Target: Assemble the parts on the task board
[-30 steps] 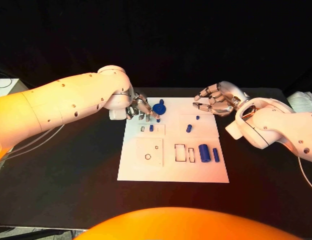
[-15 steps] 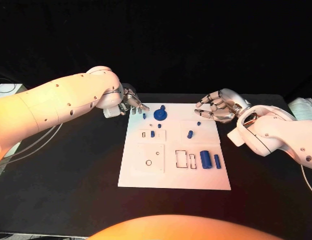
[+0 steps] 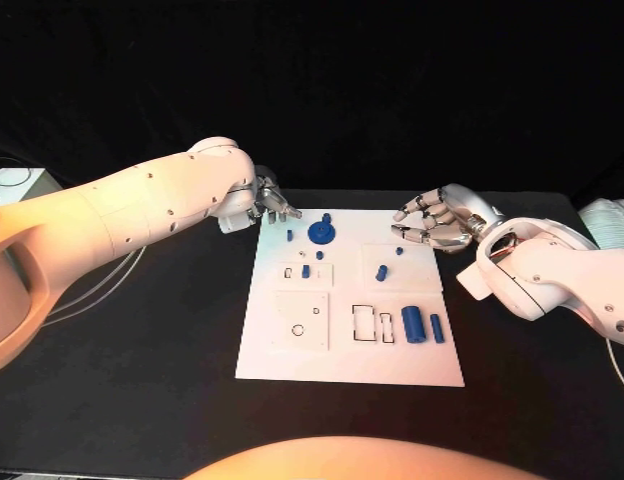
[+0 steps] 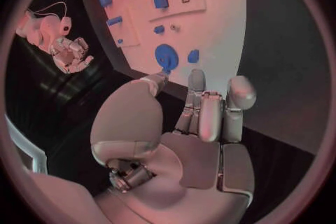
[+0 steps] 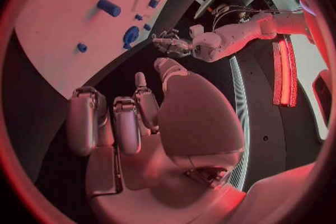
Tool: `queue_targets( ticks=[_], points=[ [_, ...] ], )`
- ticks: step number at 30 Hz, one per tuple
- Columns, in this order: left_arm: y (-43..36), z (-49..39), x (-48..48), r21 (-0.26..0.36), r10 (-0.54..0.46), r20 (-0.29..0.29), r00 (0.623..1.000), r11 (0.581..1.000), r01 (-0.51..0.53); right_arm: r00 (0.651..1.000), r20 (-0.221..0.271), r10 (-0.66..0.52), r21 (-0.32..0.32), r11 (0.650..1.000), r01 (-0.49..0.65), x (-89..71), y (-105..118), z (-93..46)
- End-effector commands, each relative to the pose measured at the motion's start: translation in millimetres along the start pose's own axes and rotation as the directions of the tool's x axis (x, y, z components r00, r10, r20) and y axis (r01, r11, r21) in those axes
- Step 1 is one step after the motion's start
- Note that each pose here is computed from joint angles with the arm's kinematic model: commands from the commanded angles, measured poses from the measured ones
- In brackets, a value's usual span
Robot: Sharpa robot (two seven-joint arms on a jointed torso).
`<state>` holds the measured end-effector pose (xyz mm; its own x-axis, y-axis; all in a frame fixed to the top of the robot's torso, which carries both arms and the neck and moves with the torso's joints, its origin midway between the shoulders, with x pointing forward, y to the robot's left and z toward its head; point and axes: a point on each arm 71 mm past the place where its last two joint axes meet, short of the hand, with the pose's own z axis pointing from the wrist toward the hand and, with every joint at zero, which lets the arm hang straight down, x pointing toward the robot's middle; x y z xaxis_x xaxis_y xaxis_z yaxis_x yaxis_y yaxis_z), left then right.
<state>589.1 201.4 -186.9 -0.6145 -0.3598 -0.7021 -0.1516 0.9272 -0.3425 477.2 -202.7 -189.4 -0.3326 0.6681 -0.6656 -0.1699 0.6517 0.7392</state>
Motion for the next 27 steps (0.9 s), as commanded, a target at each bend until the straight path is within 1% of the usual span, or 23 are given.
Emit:
queue_targets(
  ticks=[1, 6, 14, 27],
  points=[
    [-1.1, 3.5, 0.9, -0.001, 0.043, -0.017, 0.999, 0.999, -0.043, 1.000, -0.010, -0.010, -0.018, 1.000, 0.009, 1.8, 2.2, -0.1],
    [0.9, 9.1, 4.8, -0.027, 0.062, -0.056, 0.996, 0.998, -0.064, 1.000, -0.010, -0.009, -0.020, 1.000, 0.009, 2.0, 2.7, -0.4],
    [3.6, 13.5, 6.0, -0.046, 0.066, -0.072, 0.995, 0.997, -0.069, 1.000, -0.007, -0.009, -0.021, 1.000, 0.009, 1.8, 2.9, -0.8],
    [1.1, 16.0, 10.4, -0.036, 0.063, -0.095, 0.993, 0.997, -0.067, 1.000, -0.007, -0.010, -0.023, 1.000, 0.010, 2.0, 3.2, -0.7]
  ],
)
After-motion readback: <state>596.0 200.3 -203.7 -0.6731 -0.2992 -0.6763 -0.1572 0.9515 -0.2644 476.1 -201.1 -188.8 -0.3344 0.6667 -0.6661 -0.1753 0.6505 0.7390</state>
